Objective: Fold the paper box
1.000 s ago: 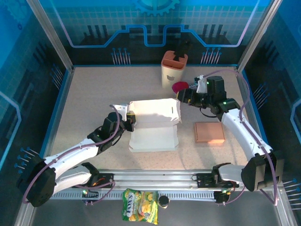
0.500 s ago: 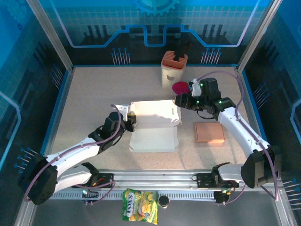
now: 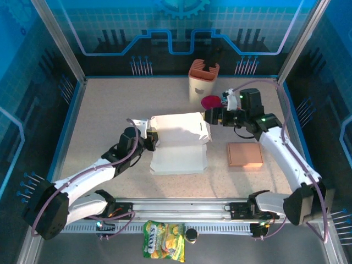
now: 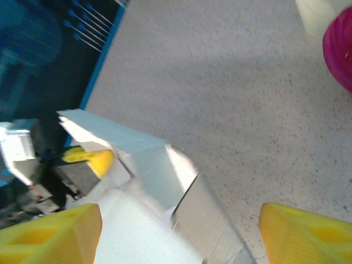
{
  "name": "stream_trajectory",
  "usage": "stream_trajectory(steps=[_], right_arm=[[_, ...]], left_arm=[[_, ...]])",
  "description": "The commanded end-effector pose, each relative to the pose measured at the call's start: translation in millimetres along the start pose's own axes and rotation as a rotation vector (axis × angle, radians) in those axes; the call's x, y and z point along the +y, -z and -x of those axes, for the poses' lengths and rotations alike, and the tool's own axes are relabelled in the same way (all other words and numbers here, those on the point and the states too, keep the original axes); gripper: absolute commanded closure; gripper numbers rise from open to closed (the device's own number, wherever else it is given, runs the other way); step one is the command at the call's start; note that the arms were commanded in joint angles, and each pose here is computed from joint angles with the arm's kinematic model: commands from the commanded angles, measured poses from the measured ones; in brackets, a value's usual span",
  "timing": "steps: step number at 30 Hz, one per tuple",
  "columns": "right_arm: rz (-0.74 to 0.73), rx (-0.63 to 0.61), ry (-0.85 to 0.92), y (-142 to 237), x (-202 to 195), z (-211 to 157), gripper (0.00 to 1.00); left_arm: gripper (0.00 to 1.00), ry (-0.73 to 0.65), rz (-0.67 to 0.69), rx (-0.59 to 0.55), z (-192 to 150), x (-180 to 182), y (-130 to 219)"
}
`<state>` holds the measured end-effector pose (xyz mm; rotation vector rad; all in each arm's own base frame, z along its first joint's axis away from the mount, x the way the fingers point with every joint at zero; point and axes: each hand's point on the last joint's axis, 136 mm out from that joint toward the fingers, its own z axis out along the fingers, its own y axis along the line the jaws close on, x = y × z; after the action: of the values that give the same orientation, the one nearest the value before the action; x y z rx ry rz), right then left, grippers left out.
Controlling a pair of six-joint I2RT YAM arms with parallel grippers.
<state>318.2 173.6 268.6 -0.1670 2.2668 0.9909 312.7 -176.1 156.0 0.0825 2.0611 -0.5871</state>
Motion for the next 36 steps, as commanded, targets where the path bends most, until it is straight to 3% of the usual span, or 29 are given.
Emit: stream_trajectory(steps=[1,4,12,31,36], right_arm=[[0.162,-0.070,-0.005,25.3,14.7,12.1,0.21],[0.240,-0.101,-0.050,31.6,5.0,13.5,0.24],[0.366,-0.091,-0.035,19.1,1.0,5.5,0.50],[0.450,0.005,0.096,-6.9,28.5,-11.1,0.54],[0.405,0.022,0.117,-15.1,29.8,-15.5,0.55]], left_arm=[[1.00,0.028,-0.076,-0.039,21.8,-15.8,1.4],[1.00,0.063,-0.102,-0.050,26.5,-14.0,4.2],[1.00,0.138,-0.191,-0.037,36.5,-12.9,6.8],[1.00,0.145,-0.231,0.004,36.7,-15.8,2.5],[1.00,0.145,-0.232,0.012,34.7,-15.2,0.7]])
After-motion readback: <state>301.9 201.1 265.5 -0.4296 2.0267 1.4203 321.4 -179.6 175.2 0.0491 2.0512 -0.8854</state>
